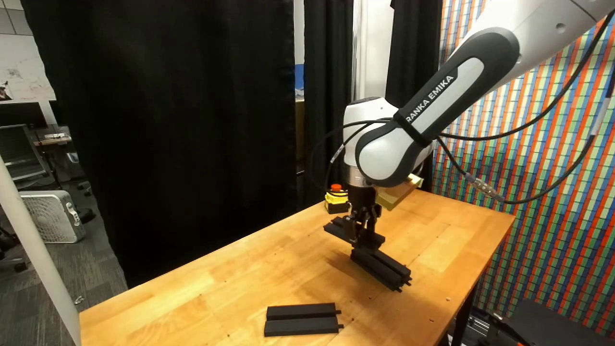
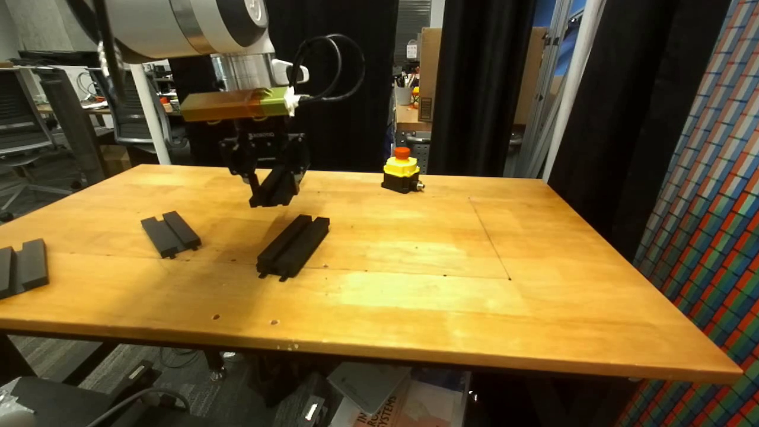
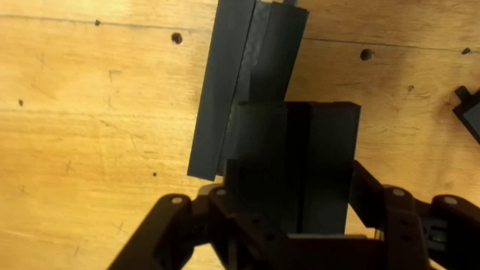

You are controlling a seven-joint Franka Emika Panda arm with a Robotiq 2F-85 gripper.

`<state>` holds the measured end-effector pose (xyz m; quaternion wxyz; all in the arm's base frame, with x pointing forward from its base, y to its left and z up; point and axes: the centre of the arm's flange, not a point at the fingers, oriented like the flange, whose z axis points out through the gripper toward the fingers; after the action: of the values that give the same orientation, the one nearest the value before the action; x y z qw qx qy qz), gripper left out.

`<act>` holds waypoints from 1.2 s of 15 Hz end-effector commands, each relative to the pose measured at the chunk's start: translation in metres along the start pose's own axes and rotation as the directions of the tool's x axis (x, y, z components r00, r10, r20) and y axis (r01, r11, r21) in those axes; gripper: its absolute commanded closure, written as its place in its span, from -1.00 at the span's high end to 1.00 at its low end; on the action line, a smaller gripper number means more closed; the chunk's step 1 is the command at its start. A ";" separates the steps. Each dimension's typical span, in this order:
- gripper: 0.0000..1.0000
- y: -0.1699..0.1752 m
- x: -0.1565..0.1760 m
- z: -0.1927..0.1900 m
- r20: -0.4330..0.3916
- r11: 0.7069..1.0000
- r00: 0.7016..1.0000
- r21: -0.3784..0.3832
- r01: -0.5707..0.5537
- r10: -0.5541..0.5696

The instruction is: Pile up all the black objects on the table

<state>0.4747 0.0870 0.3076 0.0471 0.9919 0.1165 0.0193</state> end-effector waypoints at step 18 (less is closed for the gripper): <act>-0.09 0.021 -0.055 0.047 0.022 0.965 0.965 -0.012 -0.262 0.262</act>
<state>0.4309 0.0535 0.2627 0.0489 0.9987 -0.0140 0.0010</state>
